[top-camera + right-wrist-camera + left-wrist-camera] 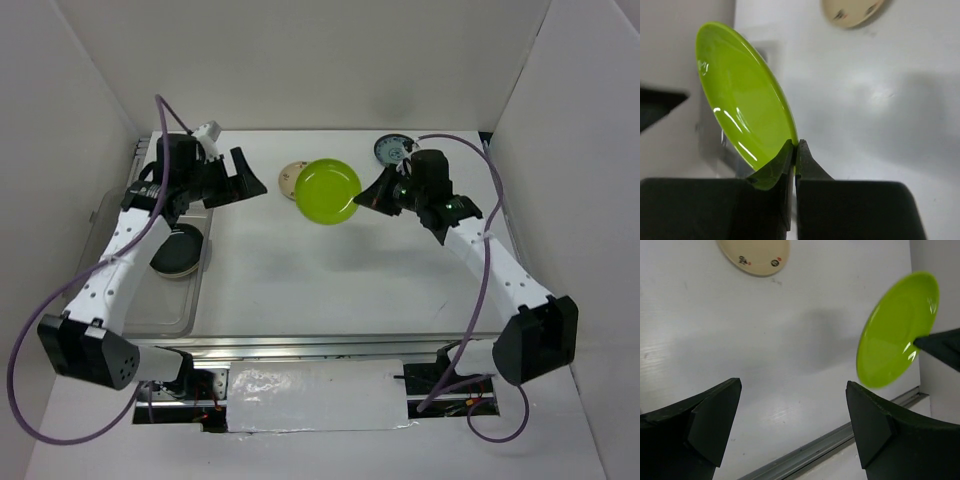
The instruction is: Place the plates into the plastic bin on the countertop
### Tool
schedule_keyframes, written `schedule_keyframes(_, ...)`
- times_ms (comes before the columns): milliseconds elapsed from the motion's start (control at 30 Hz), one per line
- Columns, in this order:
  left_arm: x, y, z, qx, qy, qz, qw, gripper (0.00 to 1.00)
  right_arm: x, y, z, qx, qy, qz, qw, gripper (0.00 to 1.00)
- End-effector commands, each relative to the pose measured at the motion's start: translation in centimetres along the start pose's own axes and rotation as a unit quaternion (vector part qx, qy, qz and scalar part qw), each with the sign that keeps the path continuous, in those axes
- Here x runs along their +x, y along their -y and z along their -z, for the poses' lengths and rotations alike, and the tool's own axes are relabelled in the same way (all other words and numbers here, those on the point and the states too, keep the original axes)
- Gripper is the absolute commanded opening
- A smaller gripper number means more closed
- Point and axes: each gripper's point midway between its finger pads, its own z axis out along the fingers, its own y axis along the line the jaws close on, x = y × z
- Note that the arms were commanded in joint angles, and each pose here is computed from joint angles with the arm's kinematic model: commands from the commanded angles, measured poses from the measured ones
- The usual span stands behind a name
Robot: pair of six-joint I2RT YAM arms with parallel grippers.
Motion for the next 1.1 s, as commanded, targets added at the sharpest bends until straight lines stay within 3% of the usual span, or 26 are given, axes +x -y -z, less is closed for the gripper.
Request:
schedule_keyframes(0,-0.5,3.6,-1.4,0.088,-0.024,-0.018,0.996,0.99,5.0,-2.7,2.3,-0.096,-0.092,0.051,0.99,0.0)
schedule_keyframes(200,0.3,5.9,-2.4,0.134,-0.038,-0.015,0.99,0.98,6.3,-7.7,5.8,-0.188,-0.113,0.079,0.972,0.0)
schedule_keyframes(433,1.5,6.4,-2.8,0.144,-0.045,-0.01,0.988,0.79,6.3,-7.6,5.7,-0.182,-0.108,0.071,0.975,0.0)
schedule_keyframes(567,0.7,5.5,-2.6,0.105,-0.028,-0.001,0.994,0.86,6.3,-5.7,4.9,-0.115,-0.094,0.07,0.986,0.0)
schedule_keyframes(633,0.2,5.1,-2.3,0.088,-0.019,0.001,0.996,0.99,6.2,-4.0,4.3,-0.059,-0.079,0.072,0.993,0.0)
schedule_keyframes(733,-0.4,4.6,-1.8,0.064,0.001,0.003,0.998,0.99,6.2,-2.5,3.8,-0.016,-0.064,0.067,0.996,0.0)
schedule_keyframes(1067,1.8,4.7,-2.9,0.068,-0.023,-0.004,0.997,0.97,5.6,-6.7,2.8,-0.115,-0.083,0.055,0.988,0.0)
